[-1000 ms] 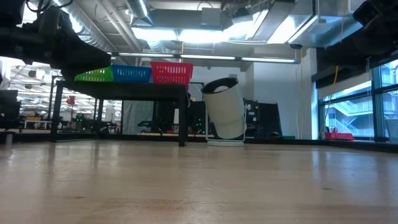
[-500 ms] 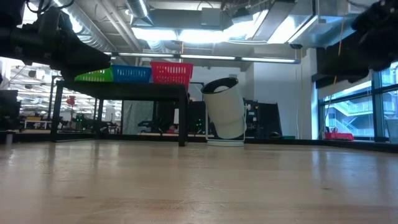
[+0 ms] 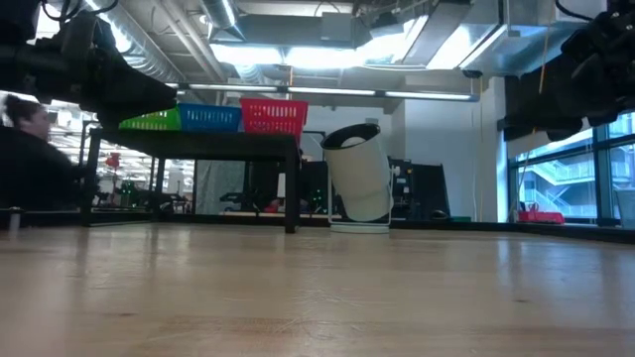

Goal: Pick & Place Office Desk Supplies
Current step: Return to Home Position

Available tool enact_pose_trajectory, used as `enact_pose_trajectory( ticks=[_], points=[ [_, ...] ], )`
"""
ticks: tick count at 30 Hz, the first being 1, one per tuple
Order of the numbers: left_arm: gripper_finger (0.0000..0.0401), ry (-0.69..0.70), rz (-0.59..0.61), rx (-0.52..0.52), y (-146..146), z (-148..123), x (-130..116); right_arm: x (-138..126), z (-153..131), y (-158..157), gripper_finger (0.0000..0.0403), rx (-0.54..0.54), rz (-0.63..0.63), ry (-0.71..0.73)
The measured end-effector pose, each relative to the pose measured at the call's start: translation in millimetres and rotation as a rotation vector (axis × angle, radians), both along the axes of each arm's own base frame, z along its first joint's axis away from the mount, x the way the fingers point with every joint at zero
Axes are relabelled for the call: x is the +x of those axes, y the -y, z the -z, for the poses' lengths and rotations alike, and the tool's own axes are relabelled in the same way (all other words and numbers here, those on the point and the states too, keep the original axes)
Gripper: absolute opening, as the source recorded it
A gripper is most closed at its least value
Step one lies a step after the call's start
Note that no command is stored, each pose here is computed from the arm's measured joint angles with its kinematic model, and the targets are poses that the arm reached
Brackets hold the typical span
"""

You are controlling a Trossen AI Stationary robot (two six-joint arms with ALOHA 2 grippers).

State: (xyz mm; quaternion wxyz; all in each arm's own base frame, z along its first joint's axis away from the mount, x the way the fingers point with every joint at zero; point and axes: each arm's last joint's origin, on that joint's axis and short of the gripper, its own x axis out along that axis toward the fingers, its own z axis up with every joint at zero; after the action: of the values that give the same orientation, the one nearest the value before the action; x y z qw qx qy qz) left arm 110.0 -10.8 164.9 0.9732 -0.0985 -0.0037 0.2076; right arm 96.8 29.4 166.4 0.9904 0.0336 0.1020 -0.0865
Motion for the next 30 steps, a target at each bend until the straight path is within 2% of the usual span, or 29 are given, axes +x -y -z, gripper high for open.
enact_pose_trajectory(
  ticks=[6, 14, 30],
  points=[
    [0.0120, 0.000, 0.000, 0.000, 0.0, 0.0, 0.0, 0.6, 2.5, -0.3, 0.0201, 0.013, 0.002, 0.010],
    [0.0122, -0.001, 0.000, 0.000, 0.0, 0.1, 0.0, 3.2, 2.4, -2.3, 0.0201, -0.019, -0.038, 0.074],
    [0.0118, -0.001, 0.000, 0.000, 0.0, 0.0, 0.0, 3.2, 2.8, -2.3, 0.0201, -0.023, -0.038, 0.069]
  ],
)
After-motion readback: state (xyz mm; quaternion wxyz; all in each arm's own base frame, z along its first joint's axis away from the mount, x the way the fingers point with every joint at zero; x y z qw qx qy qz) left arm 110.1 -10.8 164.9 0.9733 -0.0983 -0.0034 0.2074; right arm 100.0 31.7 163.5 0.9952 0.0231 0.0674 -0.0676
